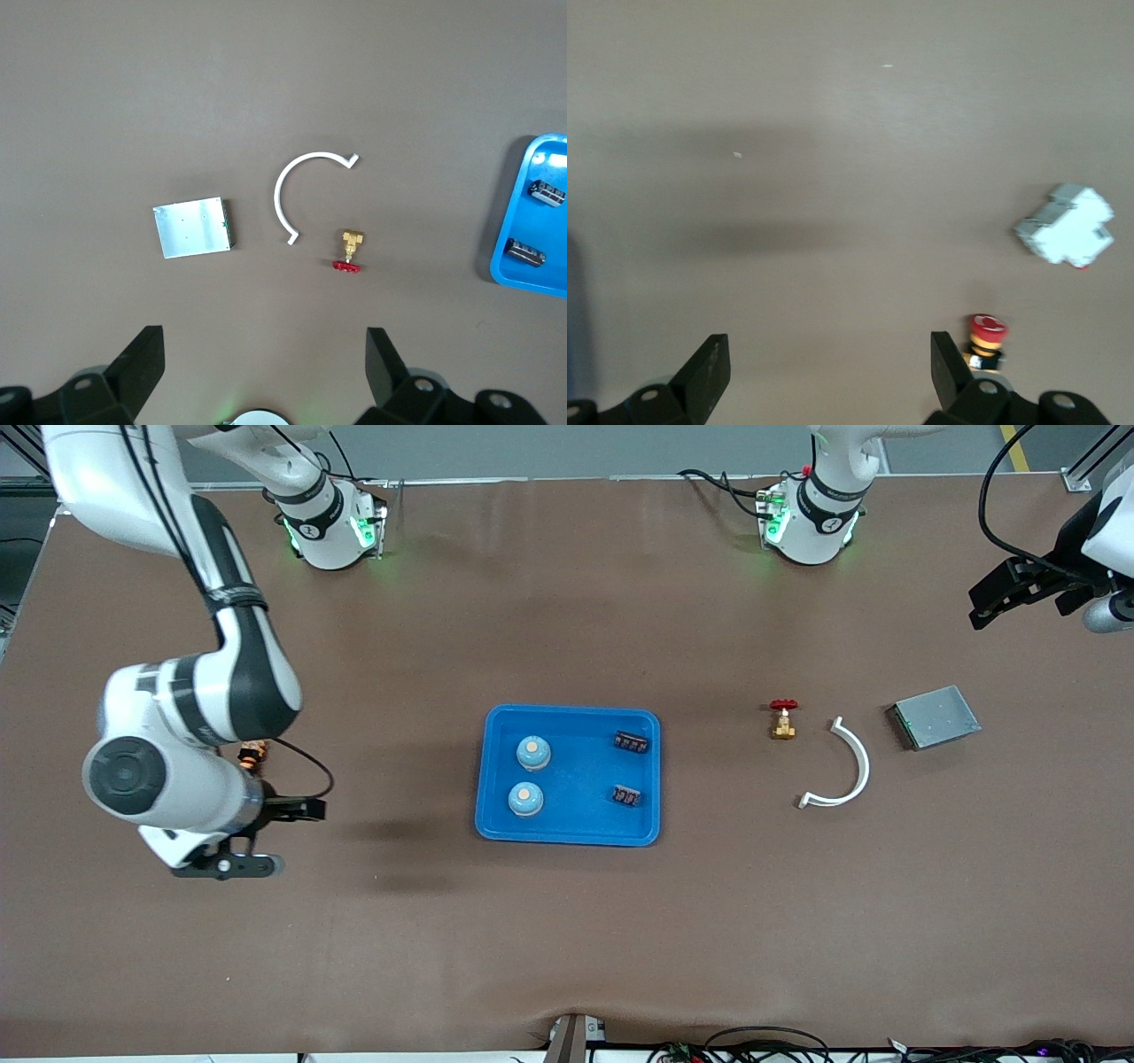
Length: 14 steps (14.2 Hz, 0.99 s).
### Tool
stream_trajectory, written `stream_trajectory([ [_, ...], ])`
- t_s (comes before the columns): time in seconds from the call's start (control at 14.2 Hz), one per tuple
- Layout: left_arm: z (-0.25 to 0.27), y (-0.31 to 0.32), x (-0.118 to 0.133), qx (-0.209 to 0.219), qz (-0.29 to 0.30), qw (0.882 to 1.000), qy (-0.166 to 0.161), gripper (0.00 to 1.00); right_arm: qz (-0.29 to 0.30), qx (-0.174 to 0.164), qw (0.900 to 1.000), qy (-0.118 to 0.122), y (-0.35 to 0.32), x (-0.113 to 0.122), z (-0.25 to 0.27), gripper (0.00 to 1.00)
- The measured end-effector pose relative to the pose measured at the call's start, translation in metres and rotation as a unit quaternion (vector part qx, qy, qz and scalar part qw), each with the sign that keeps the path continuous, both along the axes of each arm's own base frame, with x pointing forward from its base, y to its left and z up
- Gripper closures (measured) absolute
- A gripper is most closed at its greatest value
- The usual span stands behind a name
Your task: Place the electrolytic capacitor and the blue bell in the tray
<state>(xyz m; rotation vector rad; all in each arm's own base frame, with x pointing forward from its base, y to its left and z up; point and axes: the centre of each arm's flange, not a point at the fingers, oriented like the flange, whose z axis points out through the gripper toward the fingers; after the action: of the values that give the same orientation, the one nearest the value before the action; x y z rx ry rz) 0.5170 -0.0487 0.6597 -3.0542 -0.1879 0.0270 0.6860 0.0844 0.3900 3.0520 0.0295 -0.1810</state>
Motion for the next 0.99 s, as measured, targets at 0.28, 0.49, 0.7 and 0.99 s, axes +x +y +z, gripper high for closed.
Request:
stream_trajectory([
  [0.28,-0.004,-0.002,0.000,0.000,-0.002,1.000,0.004,0.00,0.001,0.005,1.000,0.006,-0.063,-0.013,0.025,0.00],
  [0.49,-0.004,-0.004,0.000,-0.008,-0.003,1.000,0.003,0.00,-0.011,0.016,1.000,-0.003,-0.093,-0.023,0.053,0.00],
  [0.7,-0.004,-0.006,0.000,-0.022,-0.003,1.000,0.004,0.00,-0.027,0.025,0.999,-0.017,-0.110,-0.042,0.086,0.00],
  [0.99,-0.008,-0.007,0.000,-0.024,-0.003,1.000,0.009,0.00,-0.033,0.032,0.998,-0.034,-0.112,-0.069,0.135,0.00],
])
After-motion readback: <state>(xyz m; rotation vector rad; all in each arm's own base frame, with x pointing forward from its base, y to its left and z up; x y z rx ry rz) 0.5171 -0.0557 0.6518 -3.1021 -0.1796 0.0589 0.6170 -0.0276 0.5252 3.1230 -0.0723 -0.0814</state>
